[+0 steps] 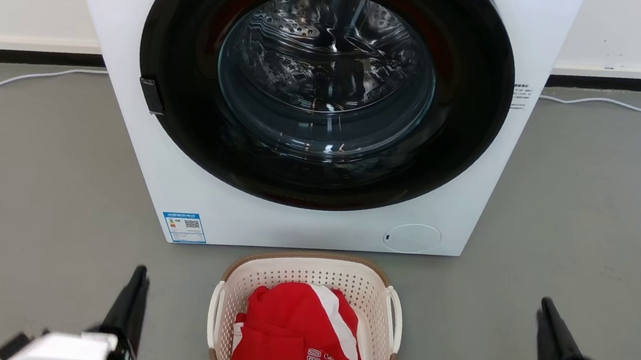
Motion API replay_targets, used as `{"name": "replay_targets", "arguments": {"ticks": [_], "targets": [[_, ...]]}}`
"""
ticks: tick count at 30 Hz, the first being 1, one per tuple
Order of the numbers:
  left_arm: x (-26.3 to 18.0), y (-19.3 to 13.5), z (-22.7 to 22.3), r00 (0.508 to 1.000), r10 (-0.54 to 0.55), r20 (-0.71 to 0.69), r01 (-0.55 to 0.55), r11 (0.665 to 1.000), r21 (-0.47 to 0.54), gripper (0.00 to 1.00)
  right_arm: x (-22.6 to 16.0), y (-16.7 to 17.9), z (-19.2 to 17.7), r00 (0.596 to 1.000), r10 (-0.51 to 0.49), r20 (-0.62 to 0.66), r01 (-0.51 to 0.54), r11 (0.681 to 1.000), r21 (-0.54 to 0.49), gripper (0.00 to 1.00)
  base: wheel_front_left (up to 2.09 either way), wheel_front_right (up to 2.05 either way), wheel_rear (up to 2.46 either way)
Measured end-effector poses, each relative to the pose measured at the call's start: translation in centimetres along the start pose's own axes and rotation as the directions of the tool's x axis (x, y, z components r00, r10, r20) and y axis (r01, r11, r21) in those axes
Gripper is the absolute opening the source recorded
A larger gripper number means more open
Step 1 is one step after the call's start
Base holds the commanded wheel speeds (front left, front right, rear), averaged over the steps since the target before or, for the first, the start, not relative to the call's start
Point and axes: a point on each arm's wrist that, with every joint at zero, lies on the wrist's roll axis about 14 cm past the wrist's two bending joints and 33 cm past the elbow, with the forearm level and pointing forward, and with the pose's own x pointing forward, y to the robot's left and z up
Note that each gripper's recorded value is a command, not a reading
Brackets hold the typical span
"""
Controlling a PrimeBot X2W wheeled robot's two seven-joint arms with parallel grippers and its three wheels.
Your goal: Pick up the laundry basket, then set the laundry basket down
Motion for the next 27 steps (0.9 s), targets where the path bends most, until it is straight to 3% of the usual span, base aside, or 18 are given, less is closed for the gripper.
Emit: {"name": "replay_targets", "arguments": {"ticks": [4, 13, 27], "targets": [[-1.1, 2.3, 0.0, 0.998, 0.066, 0.005, -0.066, 0.998, -0.009, 1.00, -0.8, -1.8, -0.1, 0.999, -0.052, 0.003, 0.052, 0.999, 0.006, 1.00, 0.00, 0.00, 0.00], [-1.0, 2.1, -0.1, 0.998, 0.060, 0.017, -0.060, 0.998, -0.001, 1.00, -0.8, -1.7, -0.3, 0.999, -0.049, 0.008, 0.049, 0.998, -0.025, 1.00, 0.00, 0.00, 0.00], [-0.9, 2.1, -0.2, 0.998, 0.064, 0.026, -0.067, 0.992, 0.110, 1.00, -0.8, -1.4, -0.5, 0.999, -0.046, 0.013, 0.048, 0.976, -0.214, 1.00, 0.00, 0.00, 0.00]]}}
